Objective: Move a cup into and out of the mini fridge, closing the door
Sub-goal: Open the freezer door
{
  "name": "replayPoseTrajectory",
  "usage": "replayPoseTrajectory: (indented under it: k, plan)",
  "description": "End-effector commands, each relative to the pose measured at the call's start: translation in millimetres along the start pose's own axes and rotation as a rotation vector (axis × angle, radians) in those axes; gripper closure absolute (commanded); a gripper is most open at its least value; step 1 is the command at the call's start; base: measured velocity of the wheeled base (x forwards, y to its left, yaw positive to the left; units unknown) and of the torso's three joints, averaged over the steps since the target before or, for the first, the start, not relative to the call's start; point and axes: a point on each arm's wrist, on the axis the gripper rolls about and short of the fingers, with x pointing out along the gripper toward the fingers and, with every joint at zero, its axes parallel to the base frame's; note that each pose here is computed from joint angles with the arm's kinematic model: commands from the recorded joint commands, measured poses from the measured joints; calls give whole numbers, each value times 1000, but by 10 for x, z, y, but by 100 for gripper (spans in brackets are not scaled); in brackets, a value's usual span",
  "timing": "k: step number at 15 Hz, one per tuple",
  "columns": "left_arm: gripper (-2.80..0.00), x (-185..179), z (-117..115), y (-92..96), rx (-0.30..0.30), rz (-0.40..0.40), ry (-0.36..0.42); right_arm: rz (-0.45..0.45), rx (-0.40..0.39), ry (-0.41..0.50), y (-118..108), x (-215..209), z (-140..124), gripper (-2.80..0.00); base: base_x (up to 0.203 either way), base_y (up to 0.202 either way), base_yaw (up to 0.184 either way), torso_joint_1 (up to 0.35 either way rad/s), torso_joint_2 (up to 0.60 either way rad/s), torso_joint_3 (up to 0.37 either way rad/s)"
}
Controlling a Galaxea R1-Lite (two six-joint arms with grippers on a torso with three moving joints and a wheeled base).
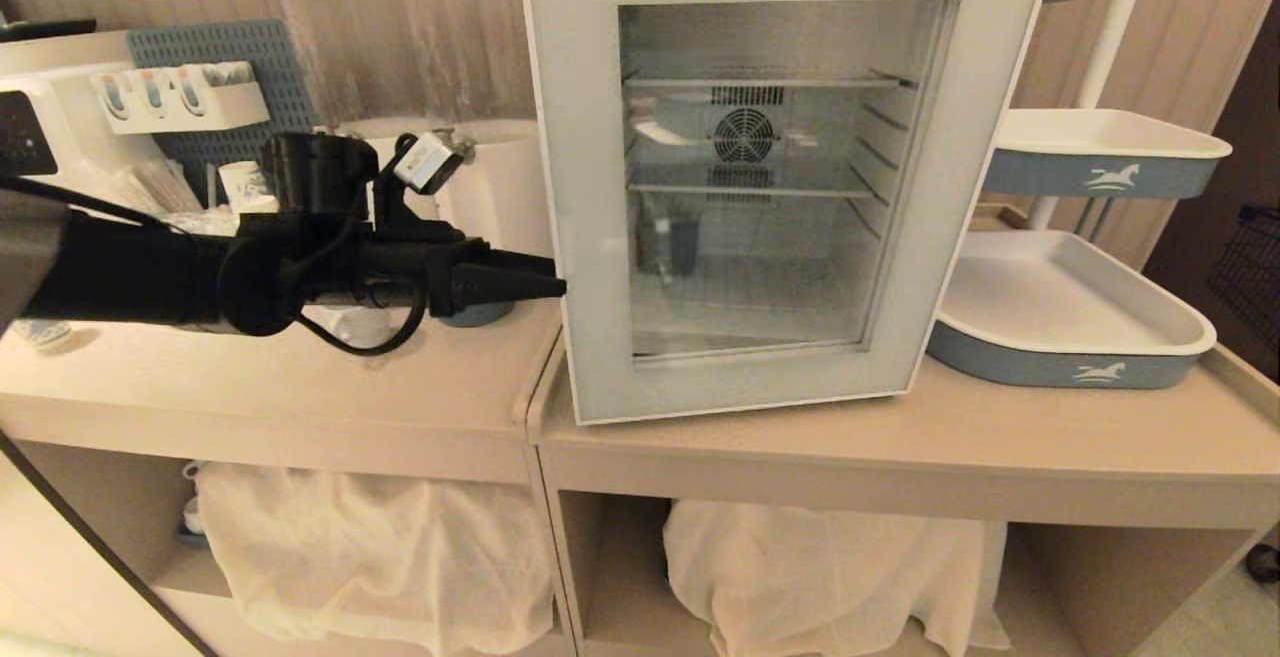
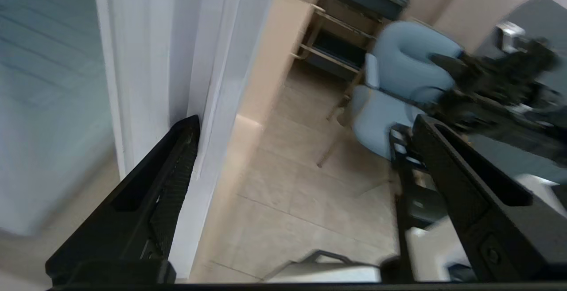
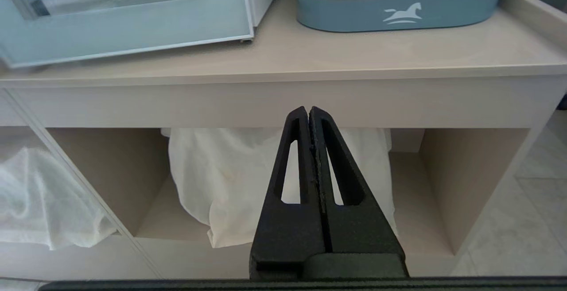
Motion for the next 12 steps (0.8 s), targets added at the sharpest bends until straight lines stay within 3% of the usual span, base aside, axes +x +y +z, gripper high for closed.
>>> replayPoseTrajectory:
  k: [1,3,7,12]
  plan:
    - [-280,-12,104,-333,47,-26,-6,0,0,0,0,1,-3,0,0,0,0,0,0,0]
    - [-280,-5,82,-627,58,-43,-2,1,1,0,0,1,-3,0,0,0,0,0,0,0]
    - [-280,54,64,-1007,83,-17,4,1,1,-1,0,2,1,0,0,0,0,0,0,0]
    - [-280,380,1,-1534,121,-17,30,1,4,0,0,3,-3,0,0,0,0,0,0,0]
